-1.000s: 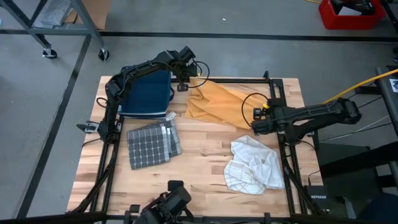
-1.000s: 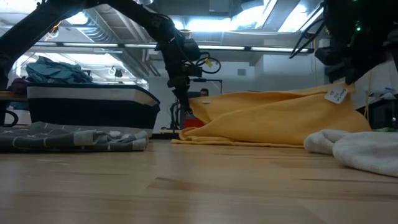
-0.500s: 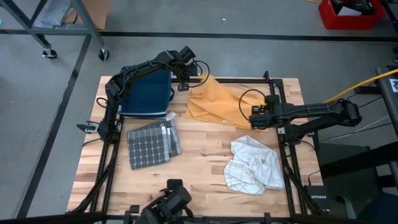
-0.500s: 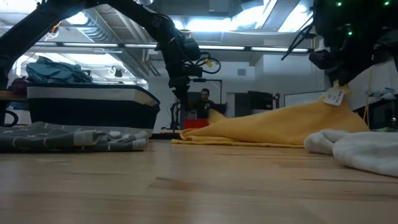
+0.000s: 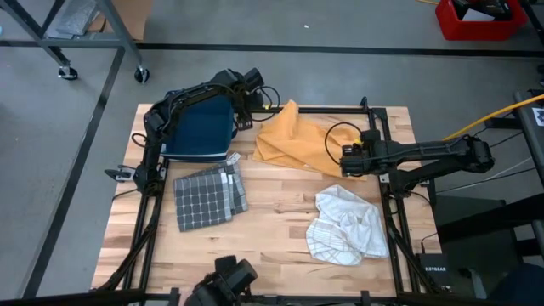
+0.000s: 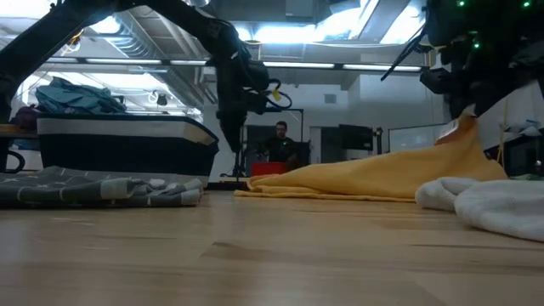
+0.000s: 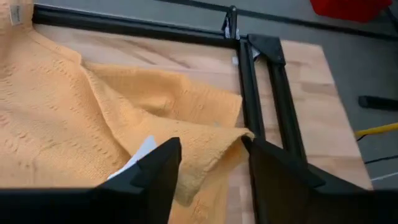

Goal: Fold towel
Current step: Fold the yellow towel

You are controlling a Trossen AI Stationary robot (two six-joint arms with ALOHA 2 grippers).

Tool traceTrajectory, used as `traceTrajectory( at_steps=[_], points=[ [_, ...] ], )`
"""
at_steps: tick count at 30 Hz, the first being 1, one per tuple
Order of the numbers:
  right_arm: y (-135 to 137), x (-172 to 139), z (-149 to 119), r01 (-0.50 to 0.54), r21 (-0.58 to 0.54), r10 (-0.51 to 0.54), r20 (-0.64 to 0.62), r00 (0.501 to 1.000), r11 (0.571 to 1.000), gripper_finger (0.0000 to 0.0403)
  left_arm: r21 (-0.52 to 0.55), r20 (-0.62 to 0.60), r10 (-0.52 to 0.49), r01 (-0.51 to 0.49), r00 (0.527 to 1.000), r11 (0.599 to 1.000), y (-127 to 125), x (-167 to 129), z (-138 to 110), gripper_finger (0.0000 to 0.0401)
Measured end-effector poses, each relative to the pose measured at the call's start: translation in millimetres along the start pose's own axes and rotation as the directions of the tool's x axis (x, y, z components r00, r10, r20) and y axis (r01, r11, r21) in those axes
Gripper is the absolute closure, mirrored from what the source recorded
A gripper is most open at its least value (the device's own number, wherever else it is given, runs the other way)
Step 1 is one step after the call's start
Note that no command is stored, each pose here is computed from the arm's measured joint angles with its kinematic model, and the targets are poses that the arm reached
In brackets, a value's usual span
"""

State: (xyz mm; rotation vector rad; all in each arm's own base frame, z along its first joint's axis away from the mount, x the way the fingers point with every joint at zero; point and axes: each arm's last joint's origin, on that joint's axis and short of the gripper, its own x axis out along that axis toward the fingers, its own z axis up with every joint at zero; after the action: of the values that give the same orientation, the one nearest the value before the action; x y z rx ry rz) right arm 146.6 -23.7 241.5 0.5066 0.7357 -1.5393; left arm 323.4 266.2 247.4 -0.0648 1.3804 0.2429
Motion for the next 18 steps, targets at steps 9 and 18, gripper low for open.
traceTrajectory(
  at_steps=[9,18],
  points=[
    [2,-1,-7,-0.029,-0.007,0.027,-0.246,0.969,1.000,0.0197,-0.162,0.108,-0.174,0.190,0.979,0.968,-13,26,1,0.0267],
    [-1,-2,-9,-0.033,-0.103,0.000,-0.302,0.953,0.994,0.0198,-0.127,0.087,-0.200,0.210,0.976,0.969,-40,60,-4,0.0267]
  ],
)
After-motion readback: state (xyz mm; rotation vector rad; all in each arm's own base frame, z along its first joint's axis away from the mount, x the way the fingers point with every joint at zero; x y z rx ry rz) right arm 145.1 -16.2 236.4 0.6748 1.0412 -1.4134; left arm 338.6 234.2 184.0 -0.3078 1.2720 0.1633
